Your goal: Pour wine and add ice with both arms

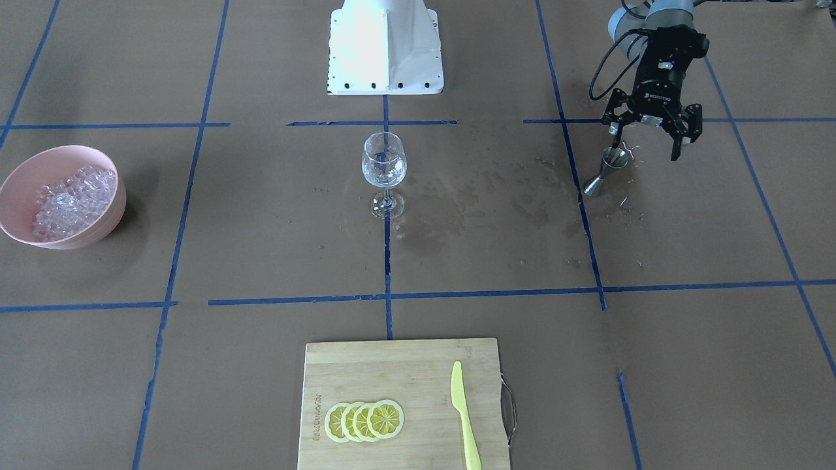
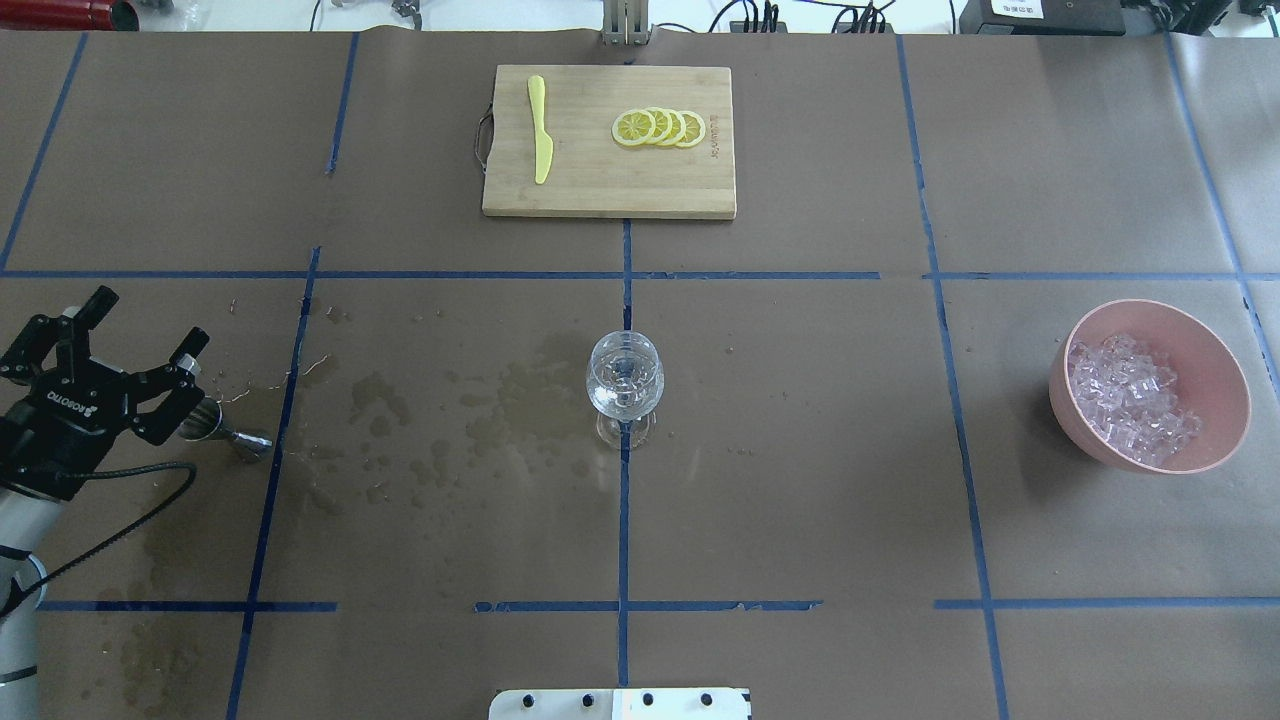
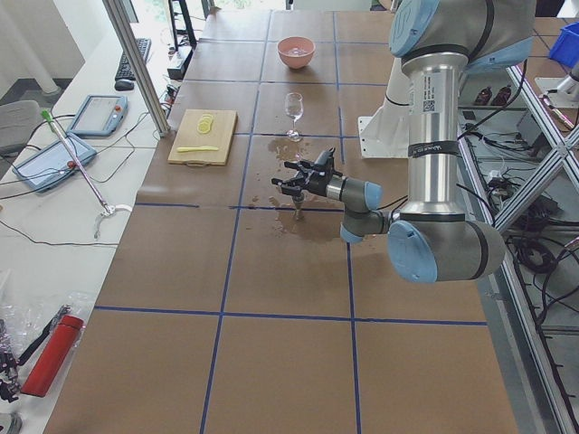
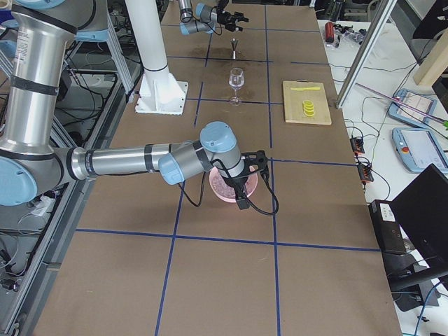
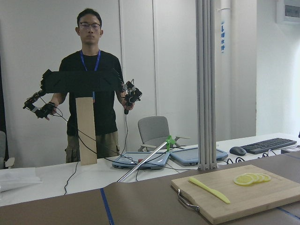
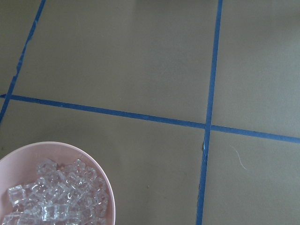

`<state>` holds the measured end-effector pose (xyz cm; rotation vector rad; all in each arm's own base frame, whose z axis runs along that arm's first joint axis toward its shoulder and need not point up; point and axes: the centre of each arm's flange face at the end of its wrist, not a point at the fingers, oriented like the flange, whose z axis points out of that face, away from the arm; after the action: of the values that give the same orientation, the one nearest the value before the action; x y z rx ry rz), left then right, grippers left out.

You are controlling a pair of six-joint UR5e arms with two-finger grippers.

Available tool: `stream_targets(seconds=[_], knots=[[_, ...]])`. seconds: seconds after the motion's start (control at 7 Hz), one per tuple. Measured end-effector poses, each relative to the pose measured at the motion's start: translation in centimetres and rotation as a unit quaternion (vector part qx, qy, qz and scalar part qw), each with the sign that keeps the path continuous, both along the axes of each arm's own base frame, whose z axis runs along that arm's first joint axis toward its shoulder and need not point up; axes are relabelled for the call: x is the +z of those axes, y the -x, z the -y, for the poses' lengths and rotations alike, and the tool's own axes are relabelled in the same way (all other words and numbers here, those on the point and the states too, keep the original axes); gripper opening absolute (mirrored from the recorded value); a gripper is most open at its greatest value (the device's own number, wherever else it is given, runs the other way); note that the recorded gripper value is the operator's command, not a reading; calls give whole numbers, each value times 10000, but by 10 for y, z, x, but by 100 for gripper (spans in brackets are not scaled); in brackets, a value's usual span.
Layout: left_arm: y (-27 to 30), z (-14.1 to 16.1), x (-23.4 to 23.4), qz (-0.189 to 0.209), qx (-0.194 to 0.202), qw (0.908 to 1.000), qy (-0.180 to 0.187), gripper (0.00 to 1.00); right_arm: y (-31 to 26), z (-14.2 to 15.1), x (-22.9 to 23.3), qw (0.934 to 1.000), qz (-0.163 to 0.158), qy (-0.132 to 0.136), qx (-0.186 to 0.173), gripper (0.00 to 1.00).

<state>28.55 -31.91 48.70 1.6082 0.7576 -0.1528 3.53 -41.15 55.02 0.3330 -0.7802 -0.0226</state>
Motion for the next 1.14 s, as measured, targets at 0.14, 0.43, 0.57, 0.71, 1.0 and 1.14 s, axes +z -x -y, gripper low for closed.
stream_targets(seconds=[0.14,0.43,0.57,0.71,1.0,1.14], knots=[[14,28,-1,436,97,9990,-17,100,0,0,0,10000,-1,-3,-3,100],[51,91,3,1377,504,9887,310,100,0,0,2,10000,-10,3,-7,100],[74,117,11,1777,737,9790,672,100,0,0,2,10000,-12,3,-8,100],[101,140,19,2041,988,9680,1074,100,0,0,3,10000,-16,4,-11,100],[173,174,22,2254,1571,9415,1950,100,0,0,4,10000,-24,10,-13,100],[215,184,24,2381,1790,9268,2287,100,0,0,4,10000,-25,13,-15,100]])
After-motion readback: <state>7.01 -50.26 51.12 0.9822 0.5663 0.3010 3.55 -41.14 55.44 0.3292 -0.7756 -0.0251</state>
